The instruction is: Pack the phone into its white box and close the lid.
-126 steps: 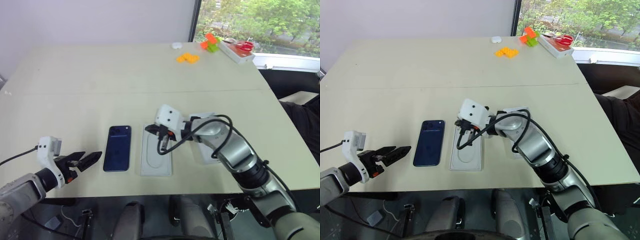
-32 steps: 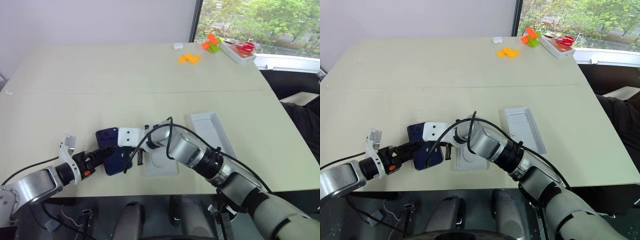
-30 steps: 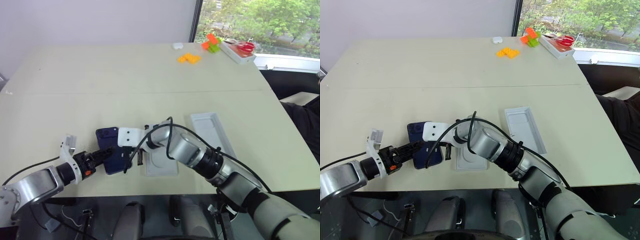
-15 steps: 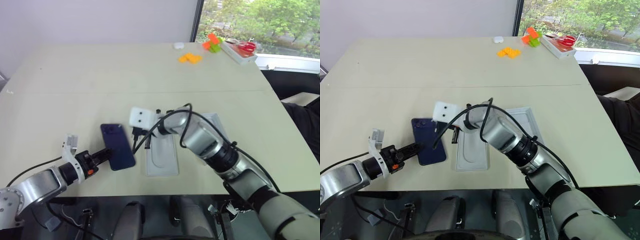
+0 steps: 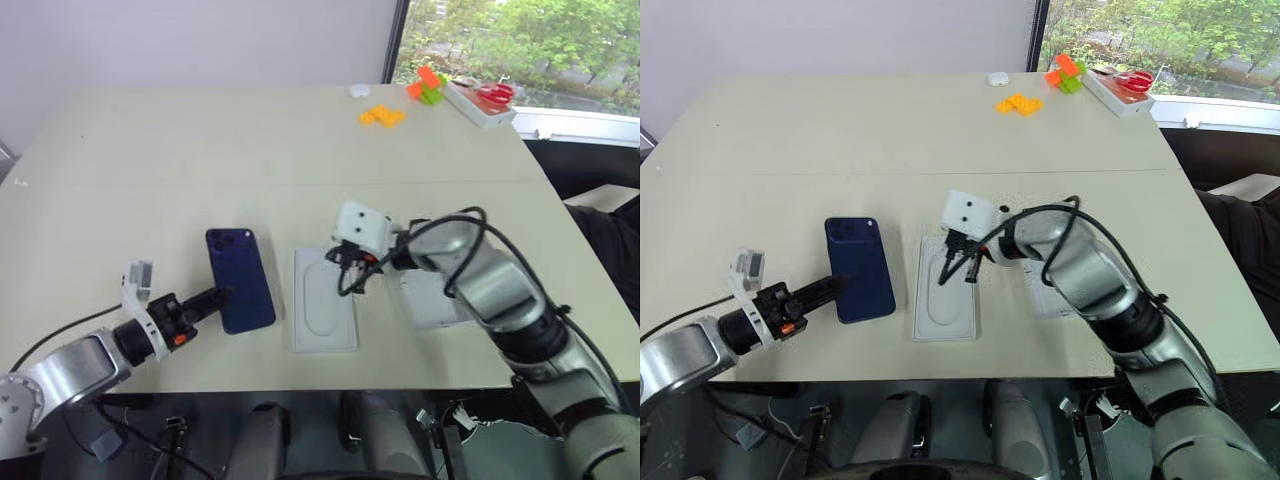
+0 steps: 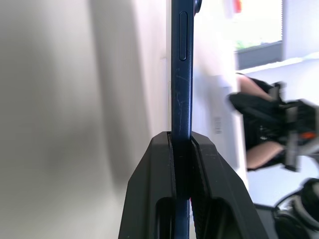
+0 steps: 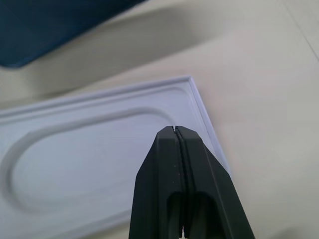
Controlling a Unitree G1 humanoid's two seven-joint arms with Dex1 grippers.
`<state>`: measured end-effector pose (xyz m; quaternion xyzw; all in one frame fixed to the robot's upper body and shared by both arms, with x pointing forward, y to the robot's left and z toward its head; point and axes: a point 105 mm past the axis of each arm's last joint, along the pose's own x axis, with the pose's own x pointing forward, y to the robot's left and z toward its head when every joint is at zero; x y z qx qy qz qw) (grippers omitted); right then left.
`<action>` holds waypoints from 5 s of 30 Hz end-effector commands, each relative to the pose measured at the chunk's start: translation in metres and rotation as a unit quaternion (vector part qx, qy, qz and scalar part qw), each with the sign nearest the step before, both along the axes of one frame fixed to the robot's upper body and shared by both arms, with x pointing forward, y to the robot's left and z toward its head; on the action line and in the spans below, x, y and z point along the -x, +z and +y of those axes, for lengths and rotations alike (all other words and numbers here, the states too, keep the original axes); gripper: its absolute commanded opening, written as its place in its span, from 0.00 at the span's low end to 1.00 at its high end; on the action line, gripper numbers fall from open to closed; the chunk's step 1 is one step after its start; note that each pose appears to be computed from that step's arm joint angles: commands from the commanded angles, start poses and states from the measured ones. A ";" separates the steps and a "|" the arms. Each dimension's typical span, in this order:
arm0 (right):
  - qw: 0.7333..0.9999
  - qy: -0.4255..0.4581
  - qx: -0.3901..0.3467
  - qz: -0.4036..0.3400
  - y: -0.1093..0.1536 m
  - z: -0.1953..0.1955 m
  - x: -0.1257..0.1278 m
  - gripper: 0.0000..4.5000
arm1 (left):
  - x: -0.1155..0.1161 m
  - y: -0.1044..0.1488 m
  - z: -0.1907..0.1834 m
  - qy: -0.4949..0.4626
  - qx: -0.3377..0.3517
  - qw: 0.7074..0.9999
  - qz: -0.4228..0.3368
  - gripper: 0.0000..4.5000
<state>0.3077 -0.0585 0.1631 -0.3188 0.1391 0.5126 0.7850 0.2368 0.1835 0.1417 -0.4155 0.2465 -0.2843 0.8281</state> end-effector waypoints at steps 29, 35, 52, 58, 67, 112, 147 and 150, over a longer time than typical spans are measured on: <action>0.998 -0.047 -0.029 0.000 -0.005 -0.041 0.007 0.00 | -0.004 -0.010 -0.101 -0.074 0.000 0.996 0.049 0.02; 0.998 -0.048 -0.027 0.001 -0.006 -0.042 0.008 0.00 | -0.005 -0.013 -0.104 -0.090 -0.006 0.994 0.055 0.02; 0.999 -0.049 -0.023 0.003 -0.007 -0.042 0.009 0.00 | -0.002 -0.017 -0.100 -0.107 -0.018 0.992 0.058 0.60; 0.999 -0.046 -0.022 0.002 -0.006 -0.041 0.009 0.00 | 0.002 -0.009 -0.092 -0.115 -0.016 0.993 0.032 0.70; 0.999 -0.043 -0.022 0.003 -0.006 -0.040 0.008 0.00 | 0.022 -0.002 -0.055 -0.161 -0.074 0.984 0.007 0.70; 0.997 -0.050 -0.047 -0.020 -0.008 -0.027 0.006 0.00 | -0.012 -0.032 -0.077 -0.205 -0.357 0.886 -0.216 0.01; 0.993 -0.096 -0.067 -0.024 0.006 -0.050 -0.003 0.00 | -0.026 -0.024 0.010 -0.037 -0.395 0.879 -0.264 0.01; 0.994 -0.095 -0.050 -0.015 -0.001 -0.051 0.001 0.00 | -0.020 -0.034 -0.001 -0.078 -0.395 0.880 -0.252 0.01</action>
